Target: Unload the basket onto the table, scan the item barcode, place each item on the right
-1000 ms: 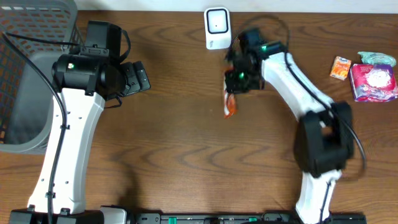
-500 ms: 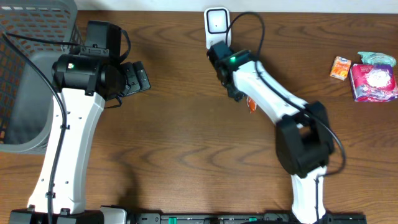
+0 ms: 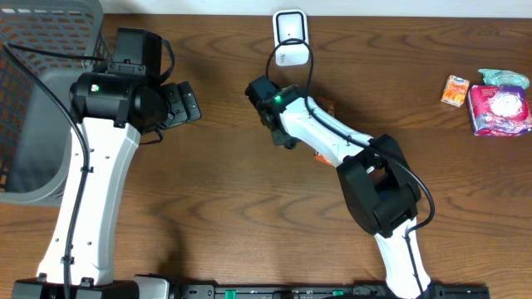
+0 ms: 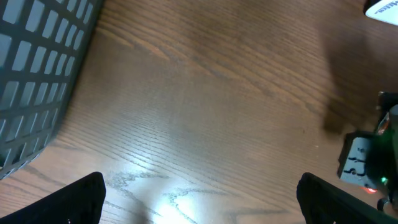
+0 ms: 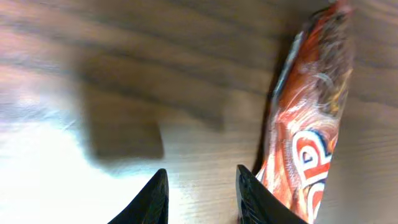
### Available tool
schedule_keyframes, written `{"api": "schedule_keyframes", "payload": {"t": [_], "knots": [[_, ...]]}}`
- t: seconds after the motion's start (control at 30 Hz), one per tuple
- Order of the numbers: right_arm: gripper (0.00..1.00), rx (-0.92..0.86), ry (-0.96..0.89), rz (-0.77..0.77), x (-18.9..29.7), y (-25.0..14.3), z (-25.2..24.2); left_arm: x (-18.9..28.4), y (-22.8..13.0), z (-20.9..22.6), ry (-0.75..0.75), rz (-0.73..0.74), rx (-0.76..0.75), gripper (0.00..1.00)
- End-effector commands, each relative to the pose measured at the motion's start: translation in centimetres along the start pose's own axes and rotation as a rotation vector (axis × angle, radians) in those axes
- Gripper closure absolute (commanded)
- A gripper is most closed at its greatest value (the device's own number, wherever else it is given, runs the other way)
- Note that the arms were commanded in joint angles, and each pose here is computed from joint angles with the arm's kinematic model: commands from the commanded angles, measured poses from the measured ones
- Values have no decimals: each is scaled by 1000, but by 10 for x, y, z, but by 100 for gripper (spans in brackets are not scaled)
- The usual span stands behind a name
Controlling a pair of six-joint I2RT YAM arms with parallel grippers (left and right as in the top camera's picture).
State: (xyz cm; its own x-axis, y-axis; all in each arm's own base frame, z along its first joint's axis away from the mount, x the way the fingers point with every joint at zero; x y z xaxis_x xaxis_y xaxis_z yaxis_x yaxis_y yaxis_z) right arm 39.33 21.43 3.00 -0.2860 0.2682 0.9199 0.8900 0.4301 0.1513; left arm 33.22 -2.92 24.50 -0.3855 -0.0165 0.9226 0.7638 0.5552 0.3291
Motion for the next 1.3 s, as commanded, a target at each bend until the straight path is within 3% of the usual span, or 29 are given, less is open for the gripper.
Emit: {"api": "schedule_keyframes", "payload": {"t": [0.0,0.03,0.13,0.3,0.5,0.97,1.0,1.1,1.13,1.27], "knots": [[69,-58,53,-50,29,23,-10,3,1,3,5,-11,-2,2],[68,-71,52,-49,38,28,-19,3,1,3,5,-11,-2,2],[47,-112,52,-33,59,34,-49,3,1,3,5,-11,-2,2],[32,-117,129,73,62,17,-88,3,1,3,5,-11,-2,2],[51,-161,327,206,29,-13,-95,3,1,3,5,-11,-2,2],[53,-219,518,131,-42,-19,-48,3,1,3,5,-11,-2,2],[57,-218,518,127,-45,-20,-46,3,1,3,5,-11,-2,2],[93,-218,520,115,-47,-18,-44,3,1,3,5,-11,-2,2],[99,-220,526,106,-47,-16,-44,3,1,3,5,-11,-2,2],[99,-234,545,35,-29,9,-51,3,1,3,5,-11,-2,2]]}}
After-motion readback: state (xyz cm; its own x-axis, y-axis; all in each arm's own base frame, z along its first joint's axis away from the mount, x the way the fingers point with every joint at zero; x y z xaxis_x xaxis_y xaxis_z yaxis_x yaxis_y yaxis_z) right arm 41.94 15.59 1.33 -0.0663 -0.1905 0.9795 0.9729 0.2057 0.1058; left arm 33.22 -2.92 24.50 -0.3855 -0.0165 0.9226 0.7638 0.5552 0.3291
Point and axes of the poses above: each gripper's point midway between its finger pads, its own x axis back along the fingers, its own z axis along the line the jaws close on, y = z × x, the point moved 1 cm from there along x, back along the fingers, and after that the axes turned 15 degrees about x, right-handed, at the moved point
